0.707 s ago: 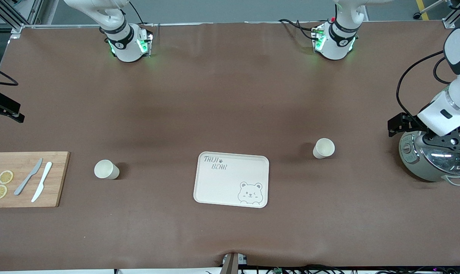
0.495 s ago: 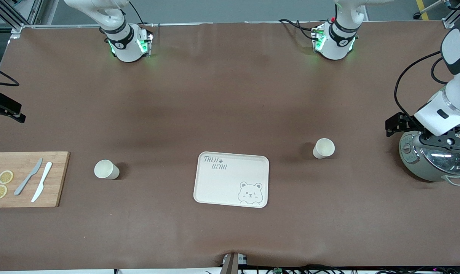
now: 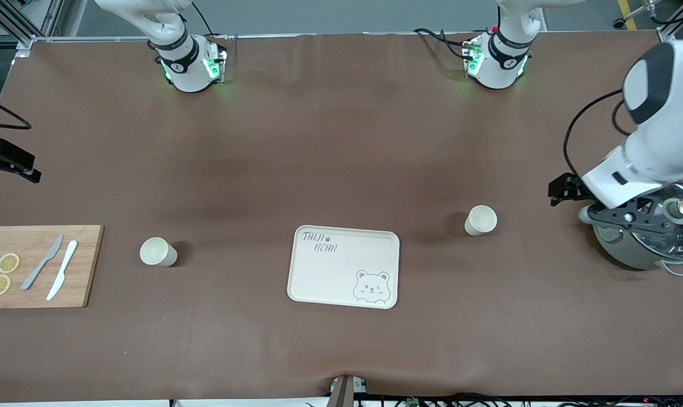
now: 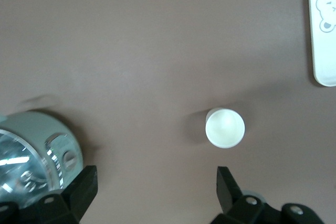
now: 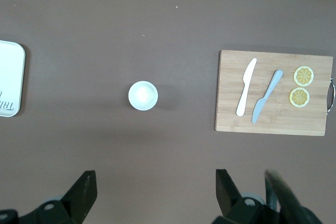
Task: Place white IKEA cup upright on tray with both arms
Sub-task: 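Move the left gripper down over the white cup beside the pot, then close the left gripper on the cup while the right gripper reaches the other cup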
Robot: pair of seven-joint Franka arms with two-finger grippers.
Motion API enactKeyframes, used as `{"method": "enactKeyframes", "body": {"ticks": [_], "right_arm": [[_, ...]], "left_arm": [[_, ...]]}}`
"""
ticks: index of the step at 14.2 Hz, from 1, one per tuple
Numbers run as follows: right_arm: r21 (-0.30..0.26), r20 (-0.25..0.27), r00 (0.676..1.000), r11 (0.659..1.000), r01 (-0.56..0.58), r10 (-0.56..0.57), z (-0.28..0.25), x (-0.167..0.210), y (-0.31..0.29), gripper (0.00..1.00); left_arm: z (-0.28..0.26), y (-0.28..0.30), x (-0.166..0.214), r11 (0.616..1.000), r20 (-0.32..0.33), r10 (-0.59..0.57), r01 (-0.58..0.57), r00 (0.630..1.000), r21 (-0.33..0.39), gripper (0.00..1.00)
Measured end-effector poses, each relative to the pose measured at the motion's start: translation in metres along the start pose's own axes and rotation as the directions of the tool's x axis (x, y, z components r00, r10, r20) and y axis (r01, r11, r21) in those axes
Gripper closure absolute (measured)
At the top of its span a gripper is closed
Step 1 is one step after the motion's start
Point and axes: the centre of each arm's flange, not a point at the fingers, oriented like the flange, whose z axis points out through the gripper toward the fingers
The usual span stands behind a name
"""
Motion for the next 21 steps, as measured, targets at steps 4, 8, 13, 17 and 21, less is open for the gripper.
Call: {"method": "enactKeyframes", "body": {"ticks": [4,8,13,17,21], "right_arm": [[0.003,0.012,1.000,1.000,0.000,0.000,0.005,0.001,0.000,0.00],[0.005,0.020,1.000,1.000,0.000,0.000,0.009,0.000,0.000,0.00],[0.007,0.030,1.000,1.000,0.000,0.000,0.013,0.000,0.000,0.00],[0.008,0.036,0.999,1.000,0.000,0.000,0.016,0.000,0.000,0.00],[0.010,0.045,0.999,1.000,0.000,-0.001,0.030,0.001,-0.001,0.00]], "left_arm": [[0.090,0.033,-0.016,0.998,-0.007,-0.057,0.057,0.998,-0.017,0.00],[0.164,0.050,-0.038,0.998,-0.003,-0.055,0.055,0.998,-0.034,0.00],[0.209,0.051,-0.038,0.997,0.019,-0.056,0.057,0.998,-0.051,0.00],[0.214,0.051,-0.038,0.997,0.019,-0.057,0.058,0.998,-0.053,0.00],[0.228,0.053,-0.039,0.997,0.032,-0.056,0.058,0.998,-0.058,0.00]]}}
